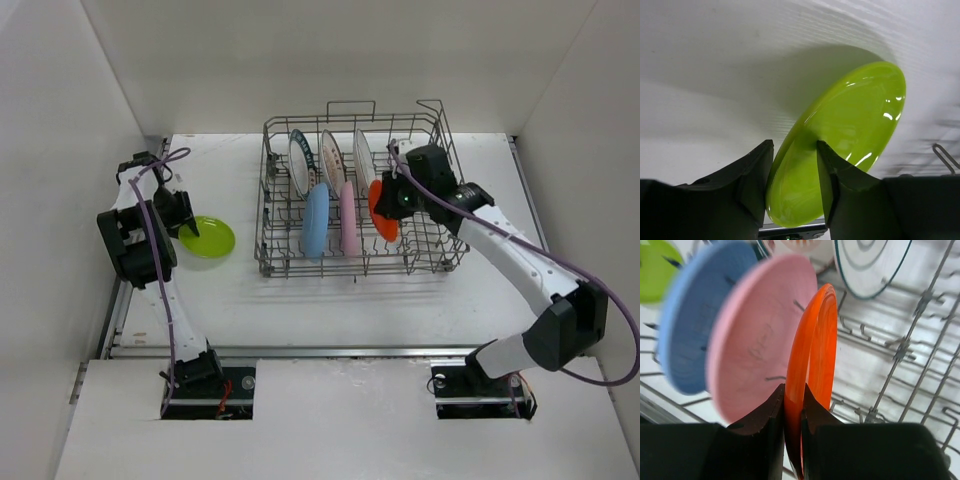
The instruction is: Unload the plates from the dish rack
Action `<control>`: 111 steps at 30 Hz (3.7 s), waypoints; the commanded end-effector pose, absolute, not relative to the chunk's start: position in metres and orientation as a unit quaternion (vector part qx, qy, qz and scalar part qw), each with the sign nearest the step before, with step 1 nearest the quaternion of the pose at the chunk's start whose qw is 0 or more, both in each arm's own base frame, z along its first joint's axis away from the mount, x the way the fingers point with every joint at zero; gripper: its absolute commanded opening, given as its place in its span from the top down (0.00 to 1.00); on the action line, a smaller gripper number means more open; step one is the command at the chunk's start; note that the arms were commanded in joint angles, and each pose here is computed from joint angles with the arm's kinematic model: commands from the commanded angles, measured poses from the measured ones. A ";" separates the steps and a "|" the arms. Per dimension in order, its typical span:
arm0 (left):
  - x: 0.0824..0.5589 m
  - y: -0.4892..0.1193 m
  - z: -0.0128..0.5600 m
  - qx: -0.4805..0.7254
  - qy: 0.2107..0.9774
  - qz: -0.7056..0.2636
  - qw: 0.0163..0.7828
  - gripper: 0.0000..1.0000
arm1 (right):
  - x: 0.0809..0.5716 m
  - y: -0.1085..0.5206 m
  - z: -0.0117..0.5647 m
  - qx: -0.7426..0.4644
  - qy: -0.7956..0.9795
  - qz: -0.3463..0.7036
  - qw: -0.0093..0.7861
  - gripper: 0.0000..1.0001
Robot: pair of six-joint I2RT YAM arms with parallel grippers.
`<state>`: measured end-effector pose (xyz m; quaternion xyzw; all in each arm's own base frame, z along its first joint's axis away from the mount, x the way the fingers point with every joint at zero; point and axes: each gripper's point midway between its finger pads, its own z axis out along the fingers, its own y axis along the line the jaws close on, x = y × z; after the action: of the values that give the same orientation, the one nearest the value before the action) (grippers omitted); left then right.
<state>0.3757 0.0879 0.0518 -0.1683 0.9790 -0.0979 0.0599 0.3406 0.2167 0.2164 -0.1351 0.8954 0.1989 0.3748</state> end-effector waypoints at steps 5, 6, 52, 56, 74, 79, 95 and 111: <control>0.363 0.110 0.046 -0.176 0.984 -0.030 0.029 0.60 | 0.355 0.196 0.319 -0.111 0.834 0.161 0.516 1.00; 0.362 0.114 0.045 -0.176 0.984 -0.019 0.023 0.60 | 0.356 0.193 0.319 -0.112 0.834 0.154 0.519 1.00; 0.347 -0.116 0.297 0.136 0.918 -0.306 0.214 0.04 | 0.276 0.392 0.333 -0.387 0.595 -0.201 0.675 1.00; 0.347 -0.139 0.295 0.163 0.912 -0.318 0.200 0.04 | 0.270 0.410 0.324 -0.409 0.587 -0.168 0.678 1.00; 0.343 -0.146 0.326 0.196 0.879 -0.344 0.265 0.06 | 0.273 0.415 0.310 -0.395 0.598 -0.209 0.665 1.00; 0.372 -0.115 0.345 0.123 0.898 -0.250 0.341 0.04 | 0.274 0.395 0.323 -0.339 0.614 -0.231 0.674 1.00; 0.354 -0.162 0.349 0.156 0.865 -0.380 0.289 0.01 | 0.276 0.390 0.315 -0.294 0.627 -0.244 0.679 1.00; 0.316 -0.188 0.298 0.236 0.890 -0.339 0.192 0.38 | 0.278 0.405 0.315 -0.323 0.605 -0.232 0.690 1.00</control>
<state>0.3240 -0.1959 0.3086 0.2257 0.8807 -0.3587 0.2116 0.2812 0.4005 0.2942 -0.3515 0.6077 -0.2584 0.6636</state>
